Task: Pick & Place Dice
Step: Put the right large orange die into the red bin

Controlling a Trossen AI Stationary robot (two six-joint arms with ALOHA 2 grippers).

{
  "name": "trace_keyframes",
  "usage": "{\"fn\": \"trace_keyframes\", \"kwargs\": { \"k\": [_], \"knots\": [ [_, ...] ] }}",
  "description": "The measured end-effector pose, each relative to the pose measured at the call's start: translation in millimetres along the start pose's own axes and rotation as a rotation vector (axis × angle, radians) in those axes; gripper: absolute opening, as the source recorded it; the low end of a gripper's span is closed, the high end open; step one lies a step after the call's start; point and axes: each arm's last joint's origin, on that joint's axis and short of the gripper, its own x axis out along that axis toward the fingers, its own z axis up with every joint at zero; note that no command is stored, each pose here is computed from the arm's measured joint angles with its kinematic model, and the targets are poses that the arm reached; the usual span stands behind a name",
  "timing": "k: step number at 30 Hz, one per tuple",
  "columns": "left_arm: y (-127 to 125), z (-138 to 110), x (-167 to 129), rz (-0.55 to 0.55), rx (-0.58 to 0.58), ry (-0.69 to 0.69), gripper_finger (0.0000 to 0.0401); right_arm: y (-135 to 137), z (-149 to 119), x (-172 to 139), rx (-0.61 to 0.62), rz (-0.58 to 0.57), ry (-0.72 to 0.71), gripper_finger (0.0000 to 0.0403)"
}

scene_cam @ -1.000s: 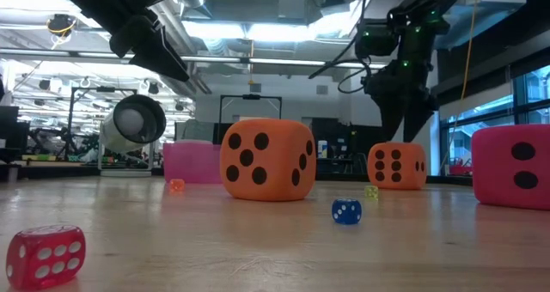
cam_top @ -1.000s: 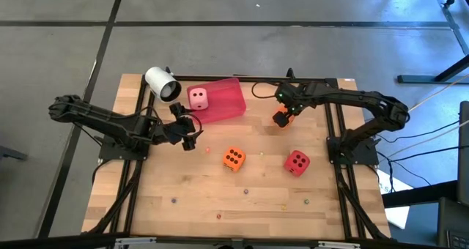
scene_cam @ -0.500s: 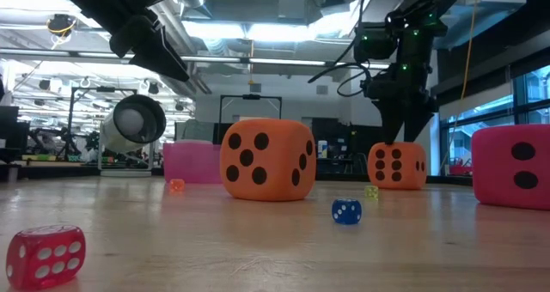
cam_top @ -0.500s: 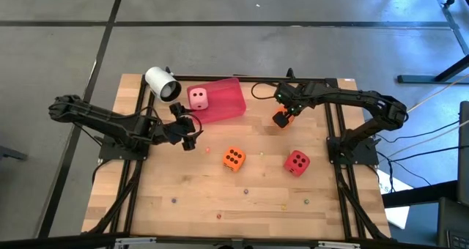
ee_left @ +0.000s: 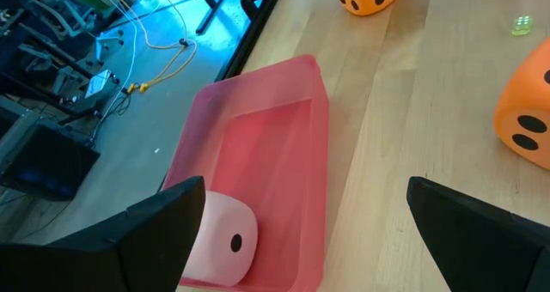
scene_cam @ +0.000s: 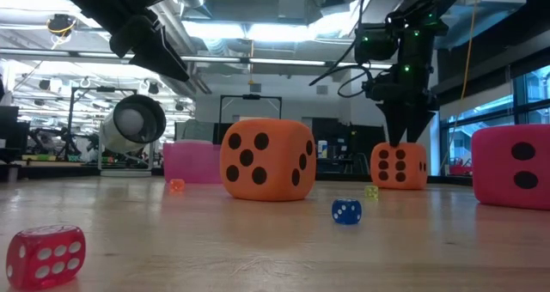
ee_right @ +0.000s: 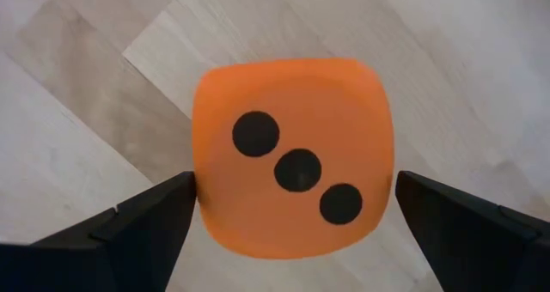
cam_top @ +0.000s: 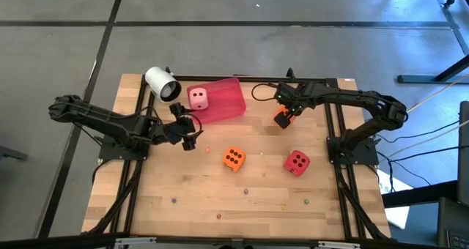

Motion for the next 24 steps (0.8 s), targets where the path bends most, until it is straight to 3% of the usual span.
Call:
{"fn": "trace_keyframes", "kwargs": {
  "k": [24],
  "knots": [
    [0.0, 0.0, 0.0, 0.0, 0.0, 0.0, 0.04, -0.1, 2.5, 0.0, 0.0, -0.019, -0.032, 0.04]
  ]
}}
